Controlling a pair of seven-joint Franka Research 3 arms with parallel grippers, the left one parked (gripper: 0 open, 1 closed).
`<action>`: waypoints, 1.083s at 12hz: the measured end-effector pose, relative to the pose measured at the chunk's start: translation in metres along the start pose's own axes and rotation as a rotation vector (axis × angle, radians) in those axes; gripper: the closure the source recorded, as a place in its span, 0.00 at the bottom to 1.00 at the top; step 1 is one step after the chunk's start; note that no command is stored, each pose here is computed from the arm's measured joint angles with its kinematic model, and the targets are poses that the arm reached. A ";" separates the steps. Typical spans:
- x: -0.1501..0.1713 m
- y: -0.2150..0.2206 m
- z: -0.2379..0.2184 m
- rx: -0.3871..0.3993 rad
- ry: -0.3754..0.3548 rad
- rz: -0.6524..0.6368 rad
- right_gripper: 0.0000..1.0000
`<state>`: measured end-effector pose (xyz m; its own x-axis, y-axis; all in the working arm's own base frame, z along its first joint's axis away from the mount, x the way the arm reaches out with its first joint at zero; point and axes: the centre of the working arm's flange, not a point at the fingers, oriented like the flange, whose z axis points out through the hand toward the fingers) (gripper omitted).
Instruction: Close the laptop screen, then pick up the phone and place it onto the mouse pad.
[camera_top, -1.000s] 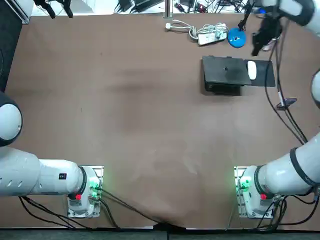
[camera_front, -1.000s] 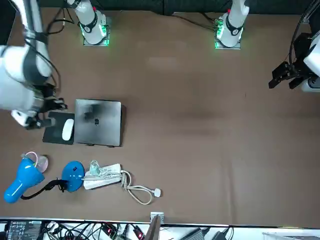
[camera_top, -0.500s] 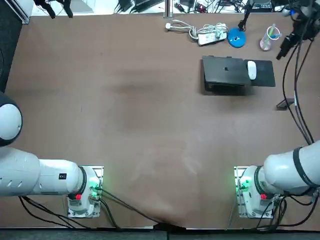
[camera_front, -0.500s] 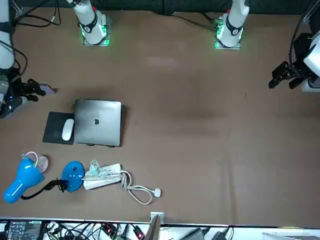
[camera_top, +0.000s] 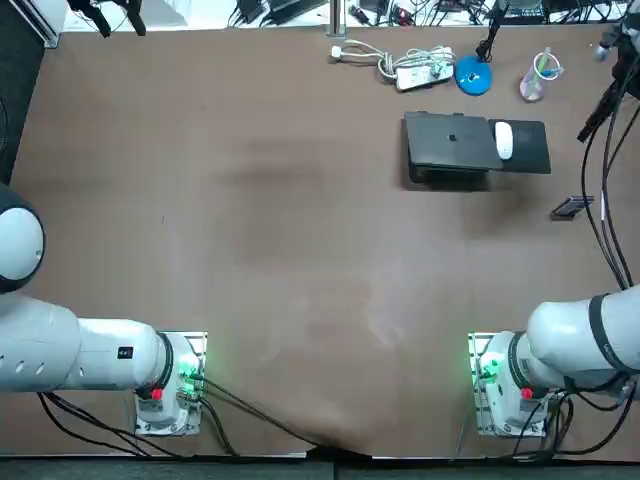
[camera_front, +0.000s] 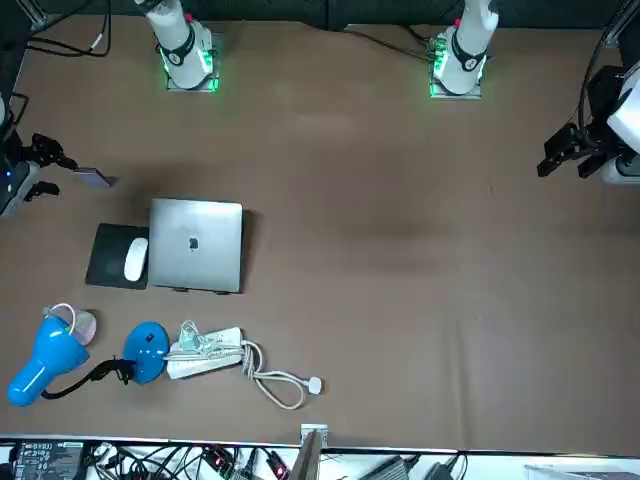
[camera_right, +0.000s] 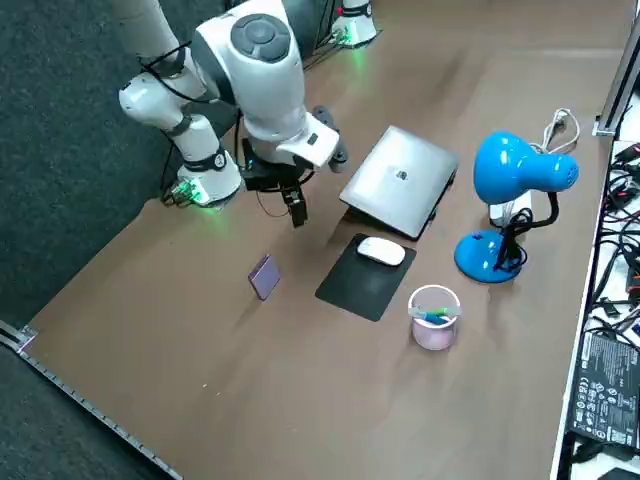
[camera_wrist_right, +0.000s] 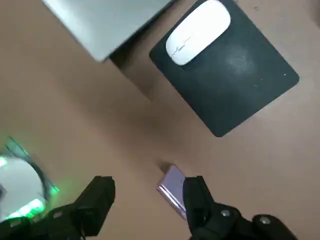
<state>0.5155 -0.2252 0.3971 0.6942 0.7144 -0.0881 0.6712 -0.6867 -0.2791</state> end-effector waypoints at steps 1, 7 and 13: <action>-0.008 0.003 0.004 -0.016 -0.001 -0.057 0.12; -0.063 0.002 0.063 -0.119 0.023 -0.407 0.00; -0.096 -0.001 0.113 -0.146 0.025 -0.513 0.00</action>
<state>0.4192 -0.2776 0.2977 0.2719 0.9611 0.0480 0.9540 -0.2626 -0.1447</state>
